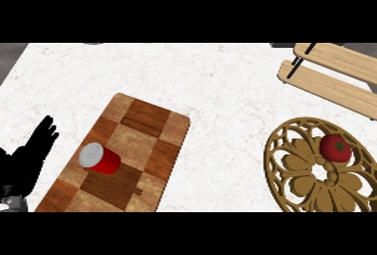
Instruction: Pick the bell pepper from the placemat and place it in the tiered shelf
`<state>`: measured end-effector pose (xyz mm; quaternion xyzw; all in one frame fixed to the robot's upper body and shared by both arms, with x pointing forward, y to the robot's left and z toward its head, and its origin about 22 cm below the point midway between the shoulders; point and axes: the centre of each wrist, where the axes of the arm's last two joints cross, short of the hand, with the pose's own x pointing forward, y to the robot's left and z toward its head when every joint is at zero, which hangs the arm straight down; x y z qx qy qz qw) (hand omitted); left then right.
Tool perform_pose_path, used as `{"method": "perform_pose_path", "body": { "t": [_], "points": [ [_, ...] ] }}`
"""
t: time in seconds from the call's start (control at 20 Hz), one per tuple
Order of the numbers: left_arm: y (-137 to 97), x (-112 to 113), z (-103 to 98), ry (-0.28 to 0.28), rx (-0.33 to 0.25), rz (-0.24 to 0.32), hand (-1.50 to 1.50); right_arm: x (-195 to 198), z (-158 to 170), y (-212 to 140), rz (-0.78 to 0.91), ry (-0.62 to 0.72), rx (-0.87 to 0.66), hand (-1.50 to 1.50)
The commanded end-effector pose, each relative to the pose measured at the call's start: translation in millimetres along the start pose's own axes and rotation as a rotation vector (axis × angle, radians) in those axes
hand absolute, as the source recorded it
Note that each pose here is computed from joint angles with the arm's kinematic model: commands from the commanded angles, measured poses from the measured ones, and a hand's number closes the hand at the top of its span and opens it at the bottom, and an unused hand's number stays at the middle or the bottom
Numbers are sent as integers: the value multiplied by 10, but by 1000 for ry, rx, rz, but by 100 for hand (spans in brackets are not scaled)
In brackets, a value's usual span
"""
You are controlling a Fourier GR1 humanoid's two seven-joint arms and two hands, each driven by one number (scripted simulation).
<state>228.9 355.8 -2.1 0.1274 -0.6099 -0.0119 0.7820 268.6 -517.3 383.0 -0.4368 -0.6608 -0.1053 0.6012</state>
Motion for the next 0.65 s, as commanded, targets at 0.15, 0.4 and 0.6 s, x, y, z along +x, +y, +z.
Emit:
{"method": "perform_pose_path", "body": {
  "t": [0.15, 0.4, 0.6],
  "points": [
    [-17, 1, -43, -19, 13, 10, 0, 53, 347, -1110, 9, 55, -103, -150],
    [215, -103, 216, 35, 51, -2, 0, 80, 670, -1969, 66, 75, -35, -150],
    [-11, -191, 212, 8, 38, 20, 0, -106, 818, -2367, 41, 58, -17, -150]
  ]
}}
